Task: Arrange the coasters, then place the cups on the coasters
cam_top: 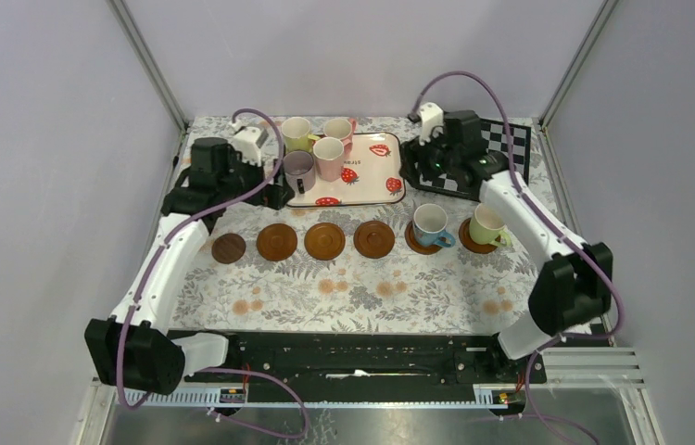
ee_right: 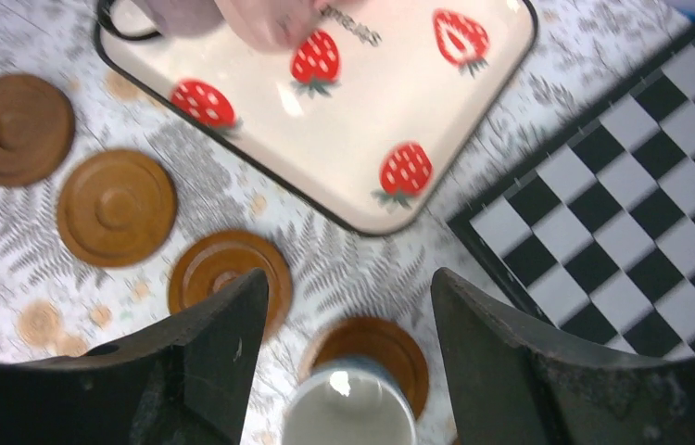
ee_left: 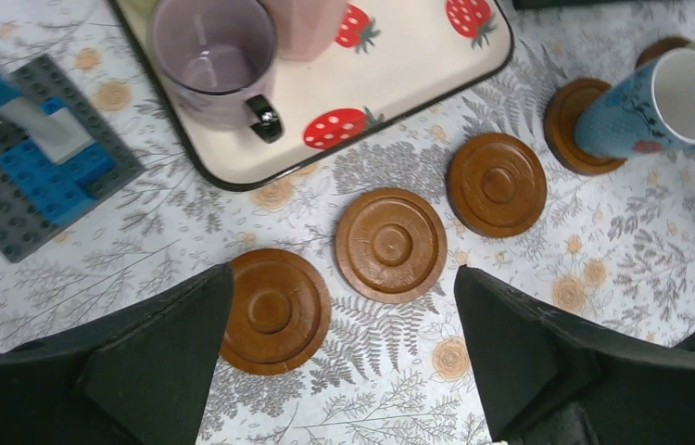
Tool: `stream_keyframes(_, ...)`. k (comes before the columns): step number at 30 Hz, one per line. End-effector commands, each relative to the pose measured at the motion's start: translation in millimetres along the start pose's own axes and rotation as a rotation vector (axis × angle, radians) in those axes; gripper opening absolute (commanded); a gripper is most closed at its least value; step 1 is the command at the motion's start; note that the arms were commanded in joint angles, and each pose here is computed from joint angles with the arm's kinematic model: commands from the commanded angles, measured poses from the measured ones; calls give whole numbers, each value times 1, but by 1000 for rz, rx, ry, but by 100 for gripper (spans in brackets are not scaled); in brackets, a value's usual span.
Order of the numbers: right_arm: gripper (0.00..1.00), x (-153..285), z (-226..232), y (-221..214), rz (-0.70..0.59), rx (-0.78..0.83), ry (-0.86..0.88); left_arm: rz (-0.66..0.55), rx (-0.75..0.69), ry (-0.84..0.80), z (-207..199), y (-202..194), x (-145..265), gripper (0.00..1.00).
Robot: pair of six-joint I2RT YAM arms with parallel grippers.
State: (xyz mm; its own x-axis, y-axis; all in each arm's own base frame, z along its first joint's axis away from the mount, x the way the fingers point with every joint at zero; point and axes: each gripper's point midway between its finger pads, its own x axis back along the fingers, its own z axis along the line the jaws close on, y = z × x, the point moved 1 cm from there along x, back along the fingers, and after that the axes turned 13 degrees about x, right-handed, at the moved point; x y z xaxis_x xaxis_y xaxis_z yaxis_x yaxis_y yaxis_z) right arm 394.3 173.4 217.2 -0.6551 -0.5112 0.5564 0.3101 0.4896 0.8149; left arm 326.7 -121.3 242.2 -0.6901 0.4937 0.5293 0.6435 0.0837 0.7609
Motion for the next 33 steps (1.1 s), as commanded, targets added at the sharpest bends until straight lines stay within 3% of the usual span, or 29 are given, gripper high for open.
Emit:
stream_keyframes(1, 71, -27, 15, 44, -47, -25, -2, -113, 66, -20, 6, 26, 33, 99)
stream_keyframes(8, 72, -91, 68, 81, -37, -25, 9, -167, 172, 101, 51, 29, 58, 99)
stream_keyframes(17, 73, -166, 154, 98, -38, 53, 20, -227, 255, 152, 67, 39, 73, 99)
stream_keyframes(33, 71, -242, 180, 82, -4, 3, -35, -297, 253, 187, 71, 48, 83, 99)
